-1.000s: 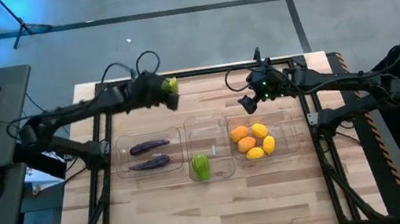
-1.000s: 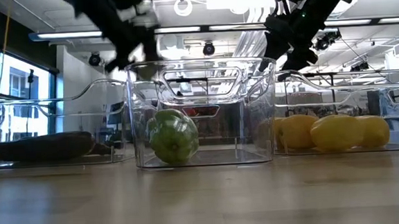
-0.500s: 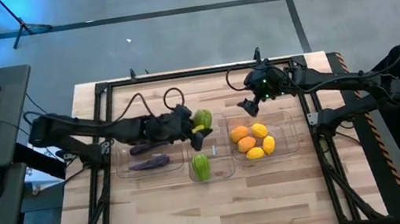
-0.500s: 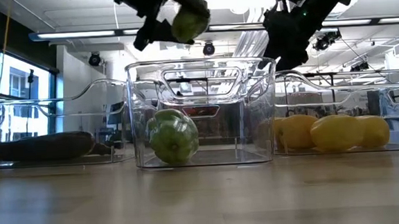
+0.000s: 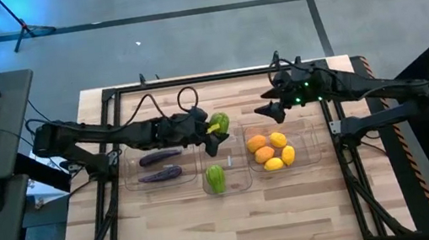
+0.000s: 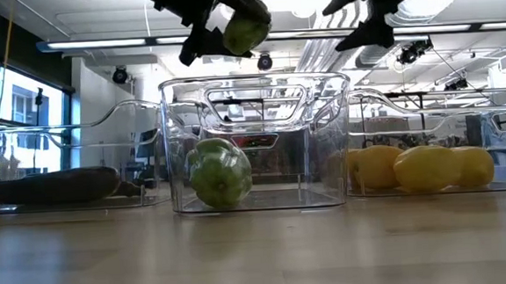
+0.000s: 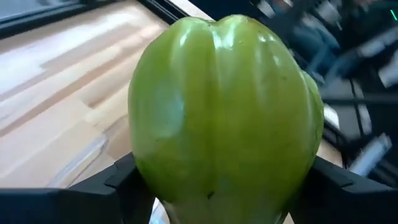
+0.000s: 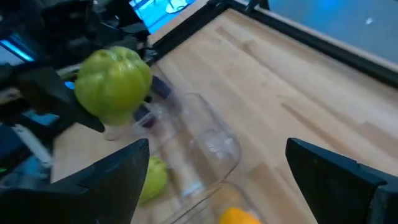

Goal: Sort produce into baskets
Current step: Put the chayote into the middle transparent bin, then return to Home Position

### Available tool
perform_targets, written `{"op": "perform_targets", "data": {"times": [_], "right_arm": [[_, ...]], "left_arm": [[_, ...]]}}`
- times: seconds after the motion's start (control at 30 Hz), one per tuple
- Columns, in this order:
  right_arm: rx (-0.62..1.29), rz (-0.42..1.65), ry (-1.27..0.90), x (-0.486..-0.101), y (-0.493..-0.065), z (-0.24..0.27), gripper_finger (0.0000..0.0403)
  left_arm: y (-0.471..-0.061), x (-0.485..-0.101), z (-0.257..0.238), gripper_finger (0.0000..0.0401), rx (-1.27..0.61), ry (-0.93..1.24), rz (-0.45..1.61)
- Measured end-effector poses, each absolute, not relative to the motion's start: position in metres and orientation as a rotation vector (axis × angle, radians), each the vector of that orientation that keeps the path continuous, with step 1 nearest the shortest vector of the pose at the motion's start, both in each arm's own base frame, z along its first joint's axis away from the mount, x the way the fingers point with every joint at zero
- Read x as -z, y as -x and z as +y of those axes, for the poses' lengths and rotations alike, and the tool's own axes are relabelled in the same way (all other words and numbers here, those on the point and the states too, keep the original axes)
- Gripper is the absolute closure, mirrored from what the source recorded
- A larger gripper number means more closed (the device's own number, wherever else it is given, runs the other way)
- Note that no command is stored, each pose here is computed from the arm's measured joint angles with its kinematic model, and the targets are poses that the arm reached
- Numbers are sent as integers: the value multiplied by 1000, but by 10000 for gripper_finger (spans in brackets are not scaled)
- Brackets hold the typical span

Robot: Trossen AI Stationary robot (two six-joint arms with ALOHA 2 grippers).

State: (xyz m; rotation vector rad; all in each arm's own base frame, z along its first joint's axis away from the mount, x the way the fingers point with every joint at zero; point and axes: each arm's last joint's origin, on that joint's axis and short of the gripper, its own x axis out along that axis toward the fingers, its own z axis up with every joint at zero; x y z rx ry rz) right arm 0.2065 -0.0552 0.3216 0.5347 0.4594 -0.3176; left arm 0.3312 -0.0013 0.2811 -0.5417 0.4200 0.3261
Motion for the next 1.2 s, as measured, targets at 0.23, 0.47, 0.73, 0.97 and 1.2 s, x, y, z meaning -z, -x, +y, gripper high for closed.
{"op": "perform_targets", "data": {"times": [0.23,0.47,0.73,0.97,1.2], "right_arm": [[259,405,-637,-328,-211,-39,36],[245,294,-616,-338,-216,-29,36],[217,319,-567,-341,-203,-23,36],[198,312,-504,-352,-169,-19,36],[209,343,-567,-354,-133,-14,36]], "left_arm": [[-332,-281,0,74,-226,381,455],[-338,-295,0,32,-184,315,308],[-338,-296,0,30,-206,466,286],[-339,-300,13,29,-277,491,217],[-341,-322,39,29,-218,627,-24]]}}
